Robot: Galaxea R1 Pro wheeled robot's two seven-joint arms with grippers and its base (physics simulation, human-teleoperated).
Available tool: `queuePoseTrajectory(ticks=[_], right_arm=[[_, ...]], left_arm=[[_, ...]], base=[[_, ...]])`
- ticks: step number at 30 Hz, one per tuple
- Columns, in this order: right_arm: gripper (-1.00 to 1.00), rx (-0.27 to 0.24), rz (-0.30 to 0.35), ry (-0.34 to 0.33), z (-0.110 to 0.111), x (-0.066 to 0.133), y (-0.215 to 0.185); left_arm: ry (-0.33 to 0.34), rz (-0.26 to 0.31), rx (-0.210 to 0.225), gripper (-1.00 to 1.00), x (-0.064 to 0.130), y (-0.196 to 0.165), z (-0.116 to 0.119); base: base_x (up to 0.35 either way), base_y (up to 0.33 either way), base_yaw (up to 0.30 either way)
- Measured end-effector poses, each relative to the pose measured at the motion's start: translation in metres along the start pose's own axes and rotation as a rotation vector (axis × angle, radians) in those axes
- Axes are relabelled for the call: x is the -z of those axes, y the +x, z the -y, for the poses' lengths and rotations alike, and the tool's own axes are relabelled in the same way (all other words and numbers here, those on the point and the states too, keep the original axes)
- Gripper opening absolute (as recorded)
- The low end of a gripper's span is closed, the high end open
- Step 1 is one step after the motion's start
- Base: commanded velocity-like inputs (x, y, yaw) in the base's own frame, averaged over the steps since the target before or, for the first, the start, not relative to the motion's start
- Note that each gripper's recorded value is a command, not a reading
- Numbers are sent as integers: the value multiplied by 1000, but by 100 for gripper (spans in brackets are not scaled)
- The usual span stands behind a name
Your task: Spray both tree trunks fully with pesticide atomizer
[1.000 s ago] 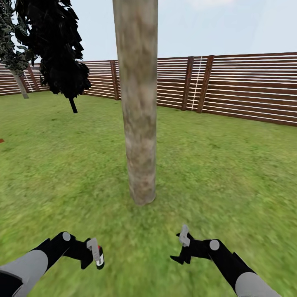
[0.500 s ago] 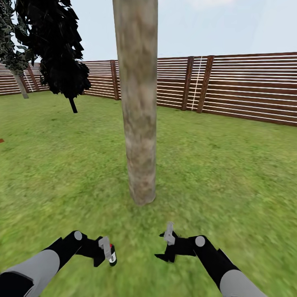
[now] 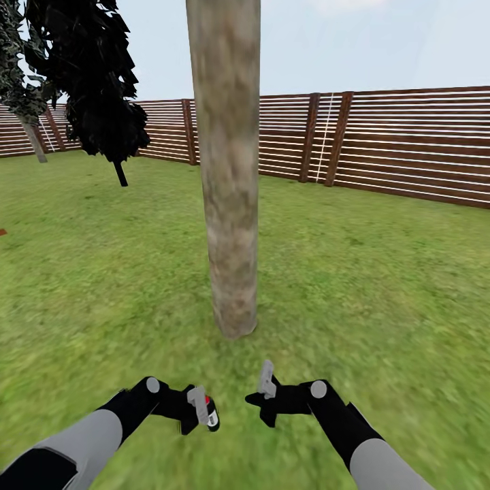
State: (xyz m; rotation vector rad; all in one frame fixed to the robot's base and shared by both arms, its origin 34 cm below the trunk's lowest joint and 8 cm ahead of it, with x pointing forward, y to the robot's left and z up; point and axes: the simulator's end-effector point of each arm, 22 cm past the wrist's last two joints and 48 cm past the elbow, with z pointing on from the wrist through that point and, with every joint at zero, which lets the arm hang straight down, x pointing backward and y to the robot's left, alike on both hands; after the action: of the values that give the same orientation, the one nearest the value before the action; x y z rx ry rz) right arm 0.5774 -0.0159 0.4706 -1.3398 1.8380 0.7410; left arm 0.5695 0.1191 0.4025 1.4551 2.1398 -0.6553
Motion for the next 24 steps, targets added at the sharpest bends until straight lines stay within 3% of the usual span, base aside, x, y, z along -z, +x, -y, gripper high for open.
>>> queuePoseTrajectory(ticks=[6,14,19,24], right_arm=[[-100,1,3,-3,-1,-2,-2],[-100,15,-16,-5,-2,-2,2],[-100,16,-16,-5,-2,-2,2],[-100,17,-16,-5,-1,-2,2]], left_arm=[[39,12,-39,-100,-16,-22,17],[38,56,-86,-100,-19,-53,17],[54,11,-139,-100,-24,-47,24],[56,2,-147,-100,-24,-45,24]], base=[[0,0,0],[0,0,0],[0,0,0],[0,0,0]])
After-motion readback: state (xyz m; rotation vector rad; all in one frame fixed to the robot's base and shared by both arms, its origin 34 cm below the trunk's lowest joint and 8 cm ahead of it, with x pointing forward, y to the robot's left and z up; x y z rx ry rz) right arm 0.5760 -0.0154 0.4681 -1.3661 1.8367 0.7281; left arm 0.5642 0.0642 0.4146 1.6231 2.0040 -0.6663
